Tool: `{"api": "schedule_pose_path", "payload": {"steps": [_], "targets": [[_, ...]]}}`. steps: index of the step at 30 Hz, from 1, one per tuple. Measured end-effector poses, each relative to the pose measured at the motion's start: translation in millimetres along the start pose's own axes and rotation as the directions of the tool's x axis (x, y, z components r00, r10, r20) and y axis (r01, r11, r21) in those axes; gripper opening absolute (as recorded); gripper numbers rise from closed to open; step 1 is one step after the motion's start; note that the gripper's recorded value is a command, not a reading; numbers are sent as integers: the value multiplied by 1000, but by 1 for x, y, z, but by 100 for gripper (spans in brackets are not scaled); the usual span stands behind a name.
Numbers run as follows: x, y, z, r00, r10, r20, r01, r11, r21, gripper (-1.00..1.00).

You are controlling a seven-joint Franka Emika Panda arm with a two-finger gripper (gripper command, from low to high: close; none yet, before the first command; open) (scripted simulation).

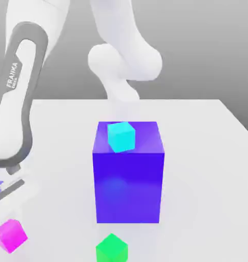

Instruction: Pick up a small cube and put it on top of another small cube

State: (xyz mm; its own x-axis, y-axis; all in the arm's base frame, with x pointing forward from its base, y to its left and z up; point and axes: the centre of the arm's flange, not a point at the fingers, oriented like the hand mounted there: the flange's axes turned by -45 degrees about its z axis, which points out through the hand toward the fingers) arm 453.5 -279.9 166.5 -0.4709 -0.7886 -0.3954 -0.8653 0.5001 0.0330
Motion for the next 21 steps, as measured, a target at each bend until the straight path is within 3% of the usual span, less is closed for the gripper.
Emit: {"api": "schedule_pose_path", "payload": {"steps": [10,21], "targets": [[-47,-2,-16,876,-471,105,464,881,91,-100],[-102,-2,-54,487,-872,53,840,485,244,-100]]}}
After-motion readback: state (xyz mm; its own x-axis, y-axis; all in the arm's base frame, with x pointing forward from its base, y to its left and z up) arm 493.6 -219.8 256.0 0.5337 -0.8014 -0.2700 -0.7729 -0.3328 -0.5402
